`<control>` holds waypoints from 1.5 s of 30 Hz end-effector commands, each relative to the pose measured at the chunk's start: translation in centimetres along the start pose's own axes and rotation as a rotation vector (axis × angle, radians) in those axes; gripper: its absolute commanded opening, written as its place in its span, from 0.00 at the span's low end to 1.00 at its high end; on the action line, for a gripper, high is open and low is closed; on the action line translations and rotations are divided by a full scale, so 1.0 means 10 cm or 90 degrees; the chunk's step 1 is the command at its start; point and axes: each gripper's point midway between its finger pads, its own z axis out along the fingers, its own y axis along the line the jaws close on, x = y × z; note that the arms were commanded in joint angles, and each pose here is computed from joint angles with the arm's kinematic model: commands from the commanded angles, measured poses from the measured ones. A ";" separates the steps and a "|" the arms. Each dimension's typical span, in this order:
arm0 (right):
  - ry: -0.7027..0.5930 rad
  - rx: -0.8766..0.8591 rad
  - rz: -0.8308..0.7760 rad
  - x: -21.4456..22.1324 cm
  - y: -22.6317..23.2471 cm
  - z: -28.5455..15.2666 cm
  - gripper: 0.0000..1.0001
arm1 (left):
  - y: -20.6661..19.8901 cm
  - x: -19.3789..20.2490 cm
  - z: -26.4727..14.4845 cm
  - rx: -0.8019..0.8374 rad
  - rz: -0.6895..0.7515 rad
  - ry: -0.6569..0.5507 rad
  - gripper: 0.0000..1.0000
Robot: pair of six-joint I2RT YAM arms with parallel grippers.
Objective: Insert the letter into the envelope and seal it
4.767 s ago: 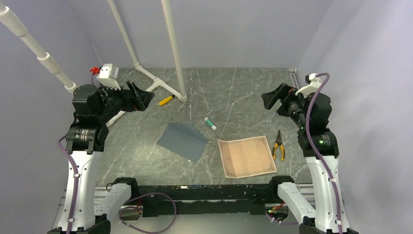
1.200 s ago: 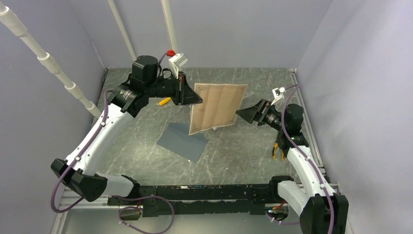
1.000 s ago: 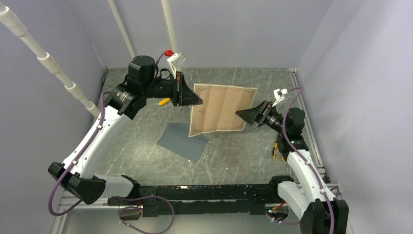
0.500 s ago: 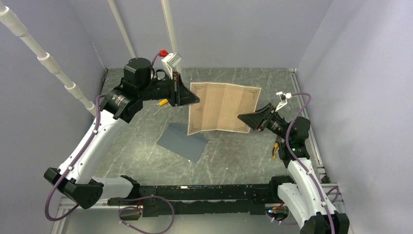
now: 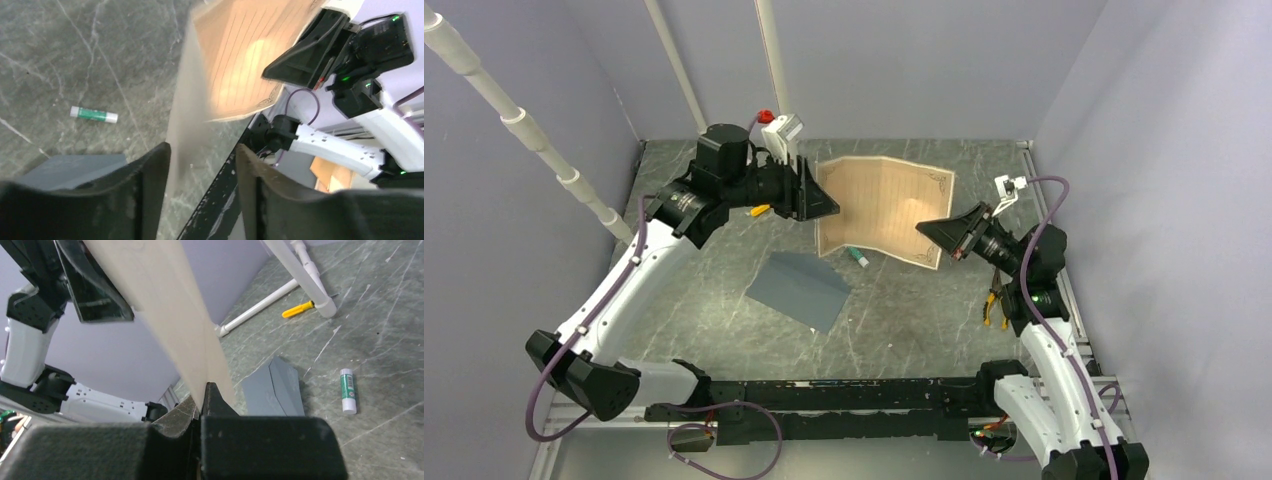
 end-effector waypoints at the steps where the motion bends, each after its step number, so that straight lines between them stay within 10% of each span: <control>1: -0.024 0.035 -0.010 -0.26 0.08 0.05 0.00 | 0.05 0.00 0.05 0.001 -0.007 -0.008 0.74; 5: -0.022 0.043 -0.022 -0.37 0.17 0.06 0.00 | 0.07 0.00 -0.04 -0.020 -0.002 -0.049 0.93; 20: -0.075 -0.092 -0.060 -1.00 0.96 0.16 0.00 | 0.74 -0.16 -0.75 -0.353 -0.074 -0.236 0.93; 33: -0.109 -0.294 -0.190 -1.22 2.18 -0.24 0.00 | 0.86 -0.03 0.15 -0.136 -0.243 -0.092 0.93; 45: -0.166 -0.360 -0.102 -1.29 2.37 -0.39 0.00 | -0.35 -0.38 0.46 0.356 -0.278 -0.020 0.86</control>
